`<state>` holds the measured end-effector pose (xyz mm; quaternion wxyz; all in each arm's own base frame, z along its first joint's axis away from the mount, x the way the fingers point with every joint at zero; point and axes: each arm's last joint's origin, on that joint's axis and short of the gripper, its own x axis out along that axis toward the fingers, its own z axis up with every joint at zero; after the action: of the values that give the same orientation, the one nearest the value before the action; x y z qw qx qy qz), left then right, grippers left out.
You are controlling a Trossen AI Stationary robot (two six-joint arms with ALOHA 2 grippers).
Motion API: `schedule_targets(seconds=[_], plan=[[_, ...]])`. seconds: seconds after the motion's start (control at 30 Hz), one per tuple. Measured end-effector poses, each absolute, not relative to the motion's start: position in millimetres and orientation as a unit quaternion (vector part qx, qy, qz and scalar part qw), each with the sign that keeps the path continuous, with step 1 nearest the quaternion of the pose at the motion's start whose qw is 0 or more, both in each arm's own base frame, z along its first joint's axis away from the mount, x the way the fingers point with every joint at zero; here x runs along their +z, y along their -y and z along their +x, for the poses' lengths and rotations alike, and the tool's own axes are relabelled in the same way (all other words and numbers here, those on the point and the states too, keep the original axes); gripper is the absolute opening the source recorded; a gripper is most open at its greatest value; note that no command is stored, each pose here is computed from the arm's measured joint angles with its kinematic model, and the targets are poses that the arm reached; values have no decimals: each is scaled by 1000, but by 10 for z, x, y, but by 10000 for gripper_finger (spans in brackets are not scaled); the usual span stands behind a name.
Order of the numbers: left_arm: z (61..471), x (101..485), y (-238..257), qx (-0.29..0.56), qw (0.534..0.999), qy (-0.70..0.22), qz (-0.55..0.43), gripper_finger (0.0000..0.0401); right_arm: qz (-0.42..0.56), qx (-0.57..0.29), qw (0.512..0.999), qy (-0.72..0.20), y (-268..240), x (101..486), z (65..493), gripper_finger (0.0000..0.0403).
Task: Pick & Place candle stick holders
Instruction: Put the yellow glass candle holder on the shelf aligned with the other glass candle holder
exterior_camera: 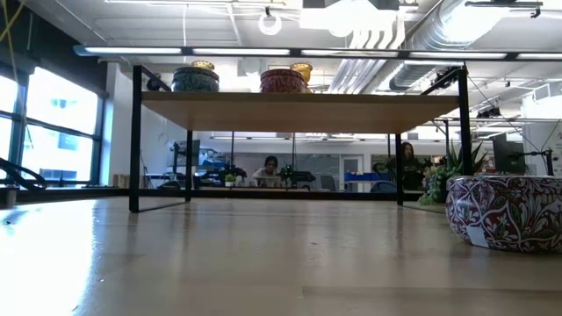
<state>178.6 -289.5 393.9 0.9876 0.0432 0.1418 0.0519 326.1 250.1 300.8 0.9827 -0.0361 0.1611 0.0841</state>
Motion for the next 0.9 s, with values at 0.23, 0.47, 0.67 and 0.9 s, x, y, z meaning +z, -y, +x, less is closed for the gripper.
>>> schedule_targets(seconds=[0.23, 0.47, 0.67, 0.9], plan=[[1813, 3905, 2796, 136, 983, -107, 60, 317, -66, 20, 995, -79, -2494, 3744, 2512, 122], [2126, 3699, 2512, 208, 965, -152, 57, 317, -71, -44, 996, -29, -2236, 4275, 1863, 122], [2390, 3496, 2402, 233, 950, -206, 39, 317, -70, -131, 989, -21, -1775, 4564, 1449, 122], [2574, 3322, 2434, 254, 943, -209, 50, 317, -27, -232, 971, -45, -1067, 4502, 1154, 122]])
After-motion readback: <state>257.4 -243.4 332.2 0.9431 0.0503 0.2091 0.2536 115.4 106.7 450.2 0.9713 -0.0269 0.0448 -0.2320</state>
